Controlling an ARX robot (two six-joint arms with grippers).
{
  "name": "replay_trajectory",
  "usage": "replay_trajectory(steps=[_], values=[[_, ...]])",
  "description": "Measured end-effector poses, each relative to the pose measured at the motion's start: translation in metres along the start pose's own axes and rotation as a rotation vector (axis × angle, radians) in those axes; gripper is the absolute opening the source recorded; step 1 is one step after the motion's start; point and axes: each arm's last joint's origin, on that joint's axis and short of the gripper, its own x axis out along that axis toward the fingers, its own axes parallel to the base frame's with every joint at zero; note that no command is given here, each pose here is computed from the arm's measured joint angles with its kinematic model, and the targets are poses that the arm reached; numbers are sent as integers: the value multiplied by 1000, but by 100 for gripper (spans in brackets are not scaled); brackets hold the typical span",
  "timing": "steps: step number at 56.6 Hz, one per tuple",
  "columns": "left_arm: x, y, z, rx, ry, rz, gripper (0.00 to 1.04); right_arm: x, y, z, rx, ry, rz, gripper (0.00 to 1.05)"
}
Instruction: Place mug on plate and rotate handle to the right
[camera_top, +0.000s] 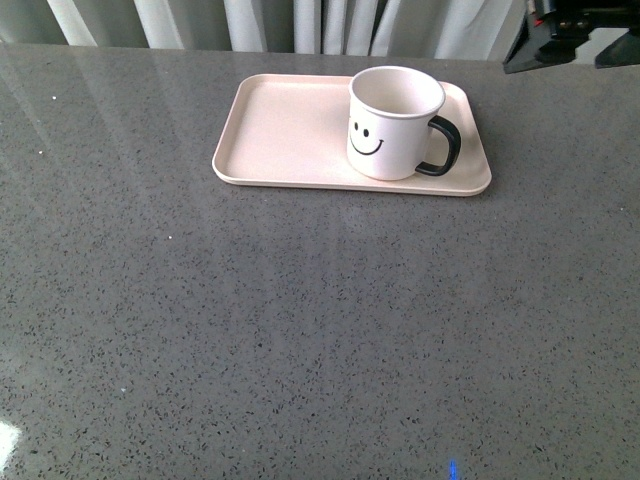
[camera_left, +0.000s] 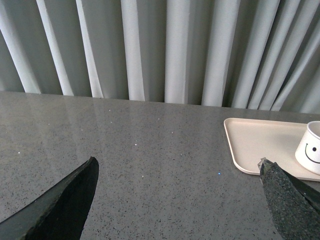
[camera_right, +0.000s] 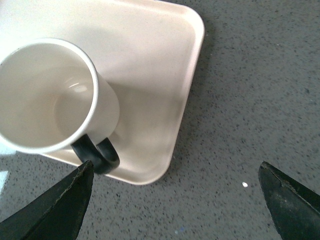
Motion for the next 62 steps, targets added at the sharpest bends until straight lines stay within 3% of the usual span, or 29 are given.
replay_trajectory(steps=[19, 62], values=[[0, 0, 0, 0, 0, 0, 96, 42, 42, 37, 5, 43, 40, 96], [0, 0, 0, 0, 0, 0, 96, 77, 53, 32, 68, 137, 30, 96]])
